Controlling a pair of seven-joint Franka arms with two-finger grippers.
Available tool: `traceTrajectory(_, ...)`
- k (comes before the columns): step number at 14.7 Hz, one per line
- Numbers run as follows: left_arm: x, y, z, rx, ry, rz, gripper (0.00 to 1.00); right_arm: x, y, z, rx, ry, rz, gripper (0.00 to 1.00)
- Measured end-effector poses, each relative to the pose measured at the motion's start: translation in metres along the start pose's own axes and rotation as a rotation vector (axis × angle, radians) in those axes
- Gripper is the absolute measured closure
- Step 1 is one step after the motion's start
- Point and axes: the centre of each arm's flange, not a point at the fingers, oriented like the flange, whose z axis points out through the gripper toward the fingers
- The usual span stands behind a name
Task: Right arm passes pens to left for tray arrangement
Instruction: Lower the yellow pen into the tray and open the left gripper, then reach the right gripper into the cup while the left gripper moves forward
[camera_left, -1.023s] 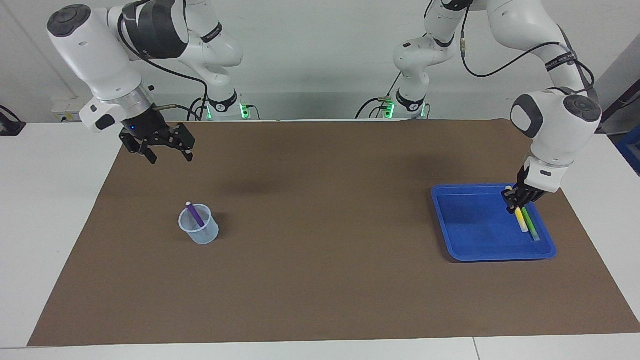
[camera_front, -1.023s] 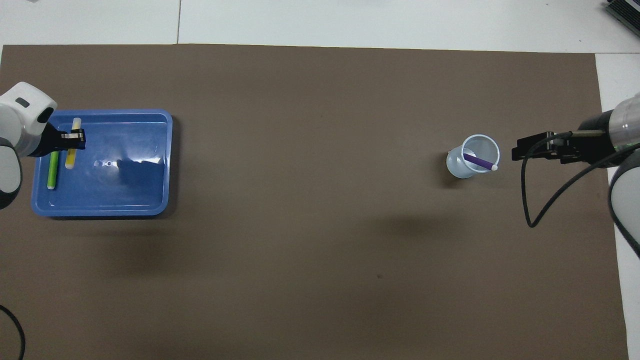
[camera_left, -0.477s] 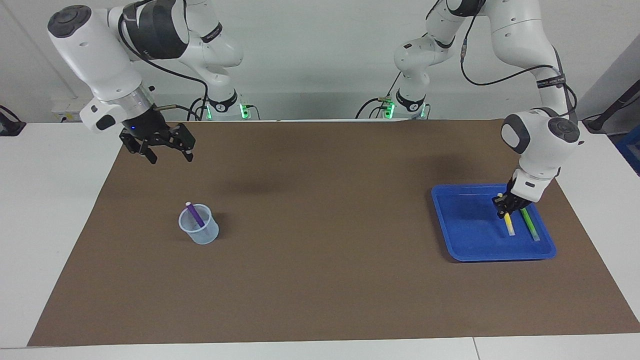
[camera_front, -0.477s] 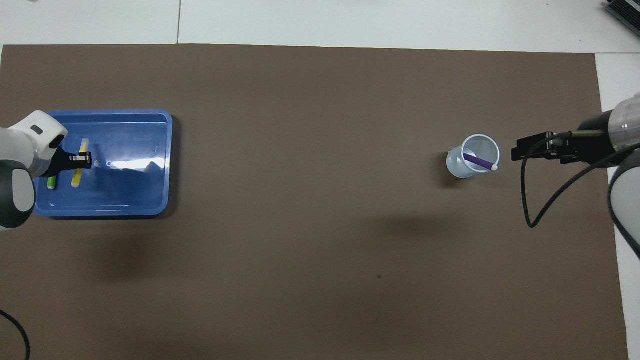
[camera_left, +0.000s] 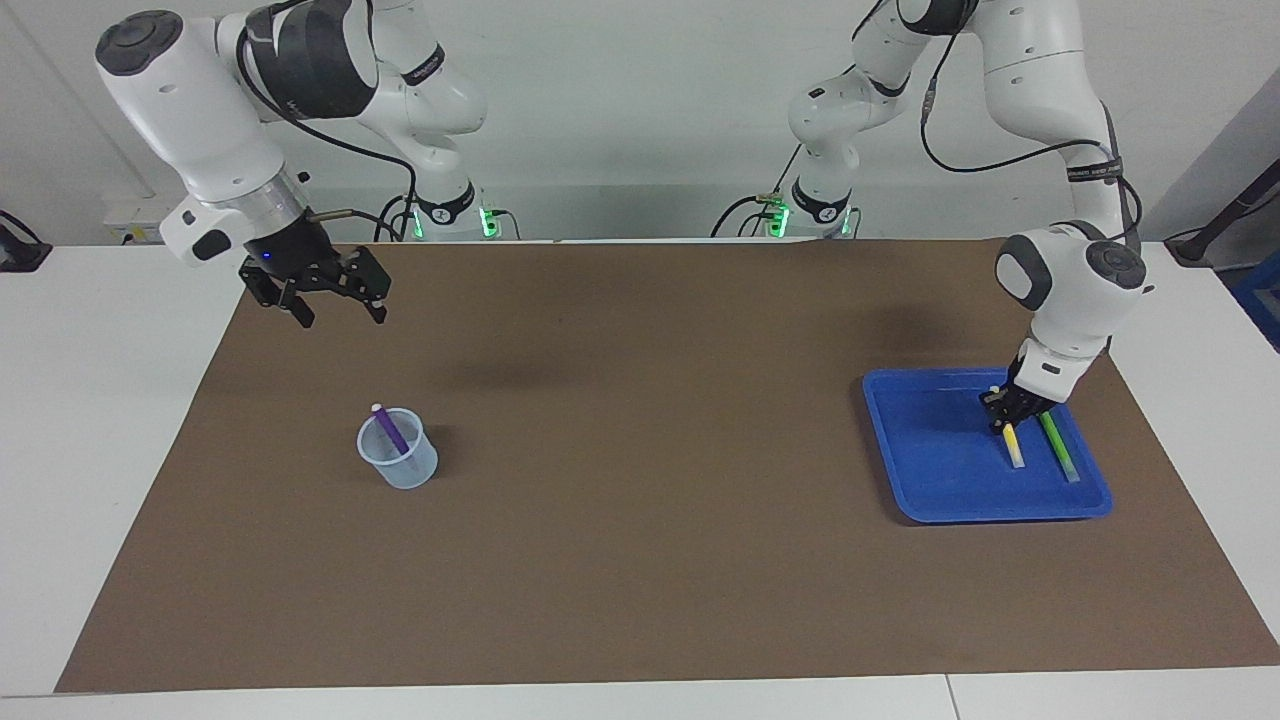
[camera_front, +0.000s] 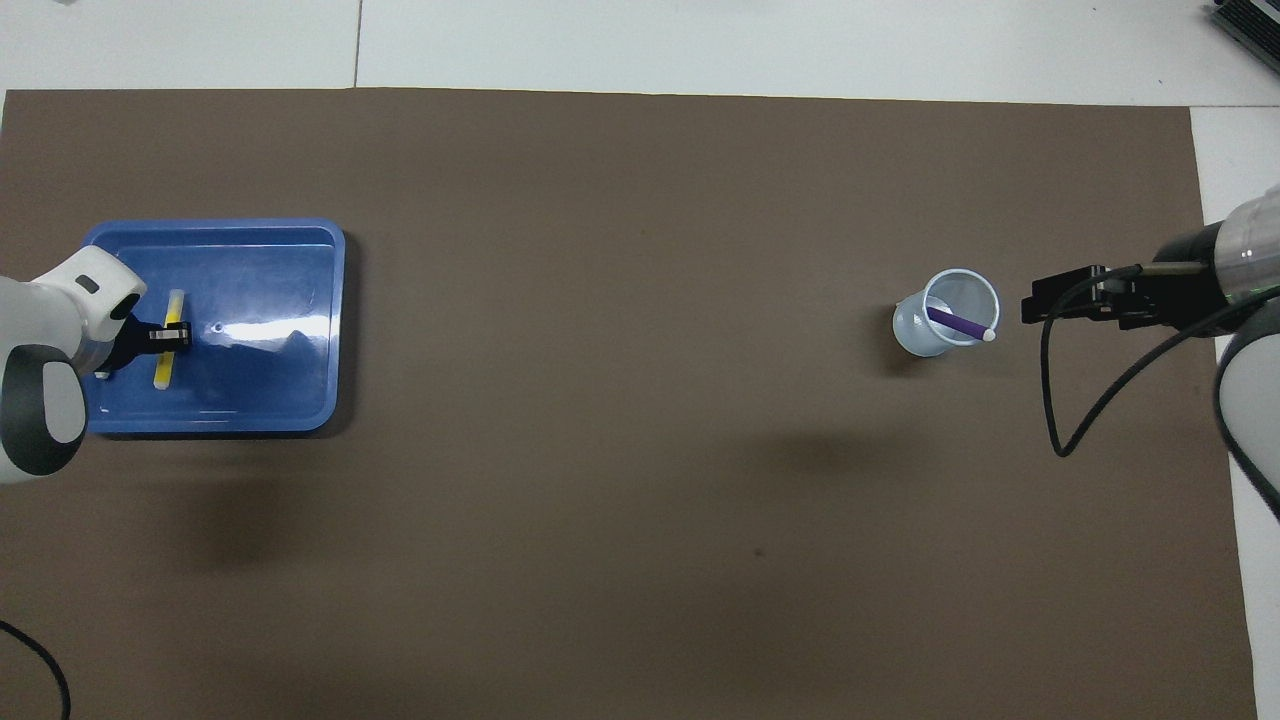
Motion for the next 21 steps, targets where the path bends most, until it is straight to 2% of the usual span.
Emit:
traceTrajectory(3, -0.001, 0.001, 0.001, 0.000, 0.005, 0.002, 0.81, 0.000, 0.000, 0.000, 0.000, -0.001, 0.000, 0.00)
traceTrajectory(4, -0.002, 0.001, 0.002, -0.001, 0.003, 0.003, 0.75, 0.000, 0.000, 0.001, 0.000, -0.001, 0.000, 0.00)
traceTrajectory(7, -0.002, 0.002, 0.004, -0.002, -0.001, 0.005, 0.45, 0.000, 0.000, 0.001, 0.000, -0.003, 0.000, 0.00)
traceTrajectory(10, 0.003, 0.003, -0.002, -0.002, -0.004, 0.009, 0.43, -0.001, 0.000, 0.002, 0.000, -0.004, 0.000, 0.00)
traceTrajectory(14, 0.044, 0.014, -0.064, 0.000, -0.045, 0.019, 0.43, -0.001, 0.000, 0.003, 0.000, -0.006, 0.000, 0.00)
traceTrajectory(18, 0.067, 0.055, -0.103, -0.102, -0.027, -0.140, 0.43, -0.002, 0.000, 0.004, -0.001, -0.009, 0.000, 0.00)
traceTrajectory(21, 0.071, 0.073, -0.110, -0.117, -0.027, -0.220, 0.43, -0.005, 0.004, 0.014, -0.003, -0.020, 0.008, 0.00)
